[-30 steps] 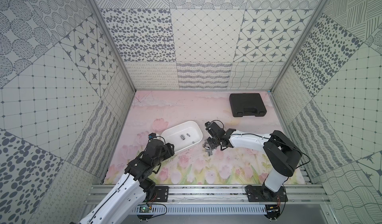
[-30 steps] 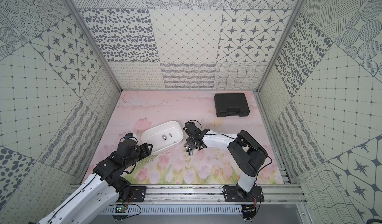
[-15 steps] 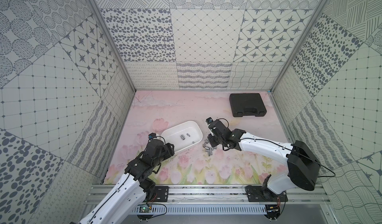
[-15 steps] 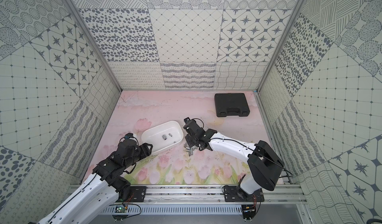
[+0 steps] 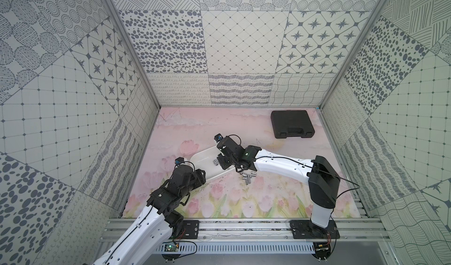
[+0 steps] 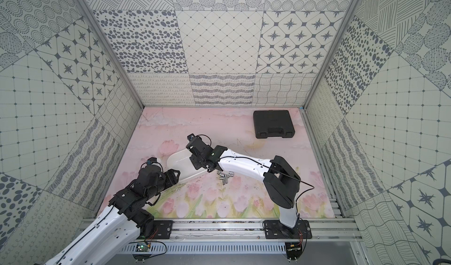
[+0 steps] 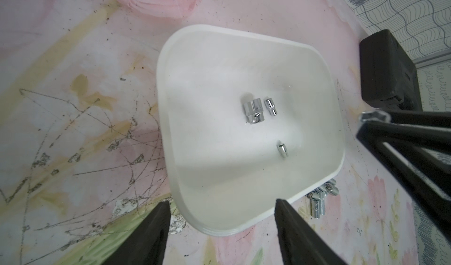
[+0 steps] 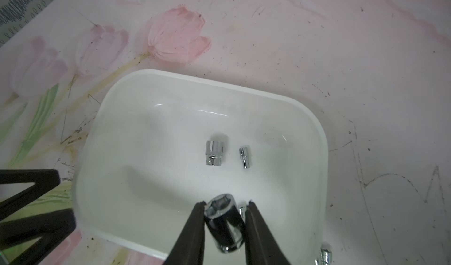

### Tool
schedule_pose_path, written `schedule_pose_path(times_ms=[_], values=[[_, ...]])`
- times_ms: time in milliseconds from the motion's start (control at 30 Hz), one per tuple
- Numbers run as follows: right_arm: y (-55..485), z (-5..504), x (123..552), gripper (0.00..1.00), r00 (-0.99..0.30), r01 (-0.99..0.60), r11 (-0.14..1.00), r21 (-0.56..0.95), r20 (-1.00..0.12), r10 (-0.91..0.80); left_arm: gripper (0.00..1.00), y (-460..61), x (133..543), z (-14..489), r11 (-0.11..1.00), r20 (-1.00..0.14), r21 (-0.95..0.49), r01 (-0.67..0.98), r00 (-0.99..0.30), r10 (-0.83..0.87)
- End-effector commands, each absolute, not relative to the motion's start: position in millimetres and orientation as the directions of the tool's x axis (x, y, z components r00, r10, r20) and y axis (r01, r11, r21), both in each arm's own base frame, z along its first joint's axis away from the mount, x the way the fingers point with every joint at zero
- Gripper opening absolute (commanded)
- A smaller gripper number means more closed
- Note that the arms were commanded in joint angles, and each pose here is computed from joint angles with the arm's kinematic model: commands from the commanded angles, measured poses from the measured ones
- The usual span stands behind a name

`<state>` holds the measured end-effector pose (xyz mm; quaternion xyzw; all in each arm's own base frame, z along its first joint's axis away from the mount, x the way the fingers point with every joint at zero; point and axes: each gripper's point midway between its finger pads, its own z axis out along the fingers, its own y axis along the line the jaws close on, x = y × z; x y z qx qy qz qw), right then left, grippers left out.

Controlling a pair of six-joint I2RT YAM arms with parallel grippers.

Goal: Put the socket on the desktop into the storage box
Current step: Pick up the socket head from the center of the board.

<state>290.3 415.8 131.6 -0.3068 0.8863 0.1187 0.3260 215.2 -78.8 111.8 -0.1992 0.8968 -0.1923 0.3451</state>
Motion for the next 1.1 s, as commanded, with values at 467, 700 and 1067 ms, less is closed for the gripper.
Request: schedule_pose_path(times_ms=[467, 700, 1067], values=[[354, 179, 285, 0.51, -0.568, -0.566, 0.823, -0.033, -0.708, -0.420, 0.72, -80, 213, 109, 0.849, -0.535, -0.480, -0.223, -0.692, -0.484], [264, 148, 286, 0.49, -0.675, -0.467, 0.883, 0.048, -0.665, -0.321, 0.72, -79, 213, 109, 0.849, -0.536, -0.477, -0.226, -0.691, -0.485], [257, 84, 297, 0.38, -0.758, -0.405, 0.913, 0.055, -0.578, -0.301, 0.72, -80, 214, 106, 0.854, -0.529, -0.467, -0.232, -0.700, -0.479]])
